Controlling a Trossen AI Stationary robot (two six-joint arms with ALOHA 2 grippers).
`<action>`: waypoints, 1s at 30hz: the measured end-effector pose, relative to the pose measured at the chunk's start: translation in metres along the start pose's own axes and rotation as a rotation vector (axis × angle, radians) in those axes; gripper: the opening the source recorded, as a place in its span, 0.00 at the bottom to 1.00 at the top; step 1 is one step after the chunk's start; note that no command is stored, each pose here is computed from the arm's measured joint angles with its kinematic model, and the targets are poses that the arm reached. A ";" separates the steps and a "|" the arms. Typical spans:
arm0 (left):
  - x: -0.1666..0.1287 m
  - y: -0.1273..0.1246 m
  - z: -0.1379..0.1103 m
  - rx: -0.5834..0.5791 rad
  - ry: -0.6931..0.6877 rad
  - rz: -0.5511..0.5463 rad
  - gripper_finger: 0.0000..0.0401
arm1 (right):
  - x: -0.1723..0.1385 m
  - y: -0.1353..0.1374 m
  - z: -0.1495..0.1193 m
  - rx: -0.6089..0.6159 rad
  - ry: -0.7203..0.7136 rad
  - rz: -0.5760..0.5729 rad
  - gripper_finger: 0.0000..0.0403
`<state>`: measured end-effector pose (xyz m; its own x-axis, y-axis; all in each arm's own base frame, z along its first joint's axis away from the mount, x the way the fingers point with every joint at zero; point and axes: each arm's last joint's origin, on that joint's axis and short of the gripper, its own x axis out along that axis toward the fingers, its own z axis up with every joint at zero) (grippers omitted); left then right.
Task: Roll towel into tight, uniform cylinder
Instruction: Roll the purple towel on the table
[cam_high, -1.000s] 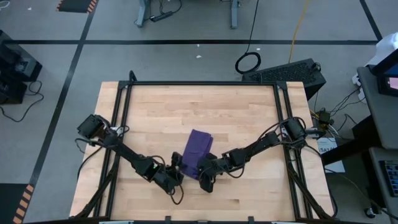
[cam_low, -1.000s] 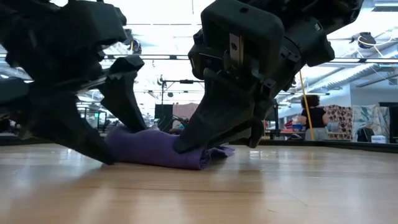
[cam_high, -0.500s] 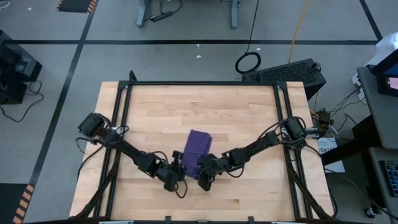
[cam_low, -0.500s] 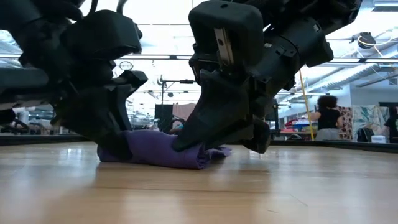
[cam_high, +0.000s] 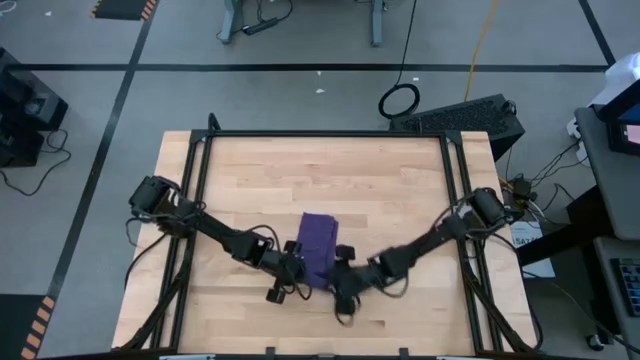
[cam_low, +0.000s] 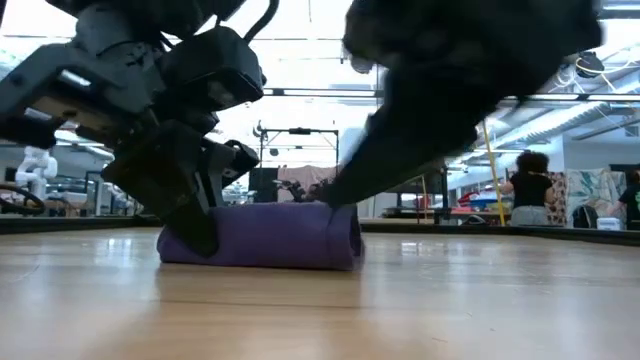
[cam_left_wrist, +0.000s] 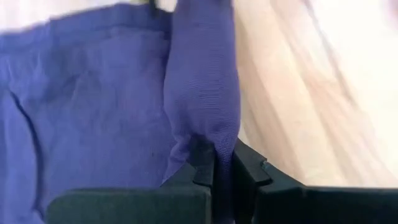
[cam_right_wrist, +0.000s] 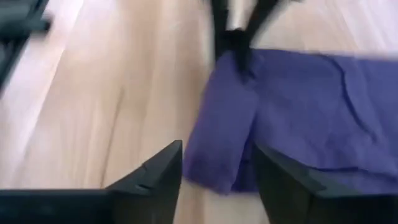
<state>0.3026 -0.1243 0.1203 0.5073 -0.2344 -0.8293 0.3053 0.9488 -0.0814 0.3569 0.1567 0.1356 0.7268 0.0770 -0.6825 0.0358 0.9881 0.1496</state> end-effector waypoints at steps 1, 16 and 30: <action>0.000 0.001 0.000 -0.015 0.003 -0.028 0.05 | -0.002 0.008 -0.004 -0.072 -0.014 -0.022 0.46; -0.001 0.022 0.002 -0.194 0.012 -0.182 0.05 | 0.008 0.051 -0.035 -0.443 -0.166 -0.193 0.61; 0.000 0.023 0.005 -0.214 -0.028 -0.201 0.19 | 0.024 0.027 -0.033 -0.359 -0.114 -0.212 0.39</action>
<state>0.3137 -0.1036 0.1215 0.4767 -0.4248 -0.7696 0.2267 0.9053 -0.3592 0.3531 0.1896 0.0994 0.8011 -0.1283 -0.5847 -0.0335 0.9657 -0.2577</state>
